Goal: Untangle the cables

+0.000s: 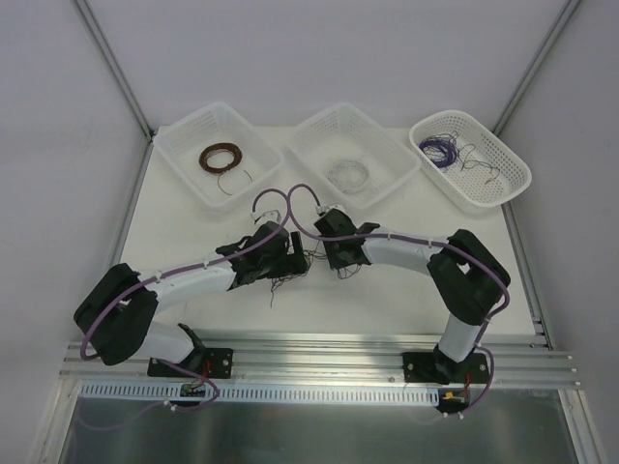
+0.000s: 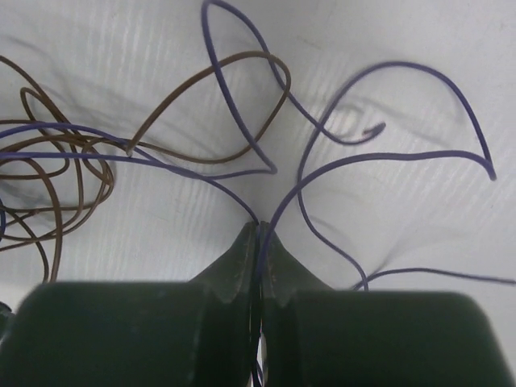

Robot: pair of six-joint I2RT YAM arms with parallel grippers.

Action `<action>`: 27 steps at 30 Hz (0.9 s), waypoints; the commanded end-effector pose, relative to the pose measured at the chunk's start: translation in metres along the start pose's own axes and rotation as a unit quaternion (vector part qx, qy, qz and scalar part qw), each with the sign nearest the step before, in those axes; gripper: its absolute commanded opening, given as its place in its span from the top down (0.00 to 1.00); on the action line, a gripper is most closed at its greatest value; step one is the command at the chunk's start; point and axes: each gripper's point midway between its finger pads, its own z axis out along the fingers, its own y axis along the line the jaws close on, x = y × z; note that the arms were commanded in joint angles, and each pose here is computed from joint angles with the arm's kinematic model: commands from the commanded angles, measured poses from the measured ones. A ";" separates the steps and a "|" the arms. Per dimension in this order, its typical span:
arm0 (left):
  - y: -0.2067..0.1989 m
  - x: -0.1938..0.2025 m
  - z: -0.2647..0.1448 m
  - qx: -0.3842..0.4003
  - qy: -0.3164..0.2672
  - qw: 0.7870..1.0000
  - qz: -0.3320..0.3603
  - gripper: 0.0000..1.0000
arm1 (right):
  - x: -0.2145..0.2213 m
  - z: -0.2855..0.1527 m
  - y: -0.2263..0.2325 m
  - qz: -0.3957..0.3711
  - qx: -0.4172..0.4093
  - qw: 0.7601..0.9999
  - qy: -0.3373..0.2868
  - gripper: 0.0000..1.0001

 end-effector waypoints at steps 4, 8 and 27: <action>-0.026 -0.007 -0.008 0.036 -0.019 0.999 0.024 0.04 | -0.006 -0.042 0.001 0.034 -0.030 0.999 -0.025 0.99; -0.031 -0.006 0.003 0.020 -0.017 0.999 0.033 0.04 | -0.023 -0.071 0.006 0.044 -0.059 0.996 -0.055 0.99; 0.019 -0.019 0.032 -0.171 -0.045 0.984 0.010 0.38 | -0.051 -0.296 -0.081 0.046 -0.025 0.974 -0.220 0.99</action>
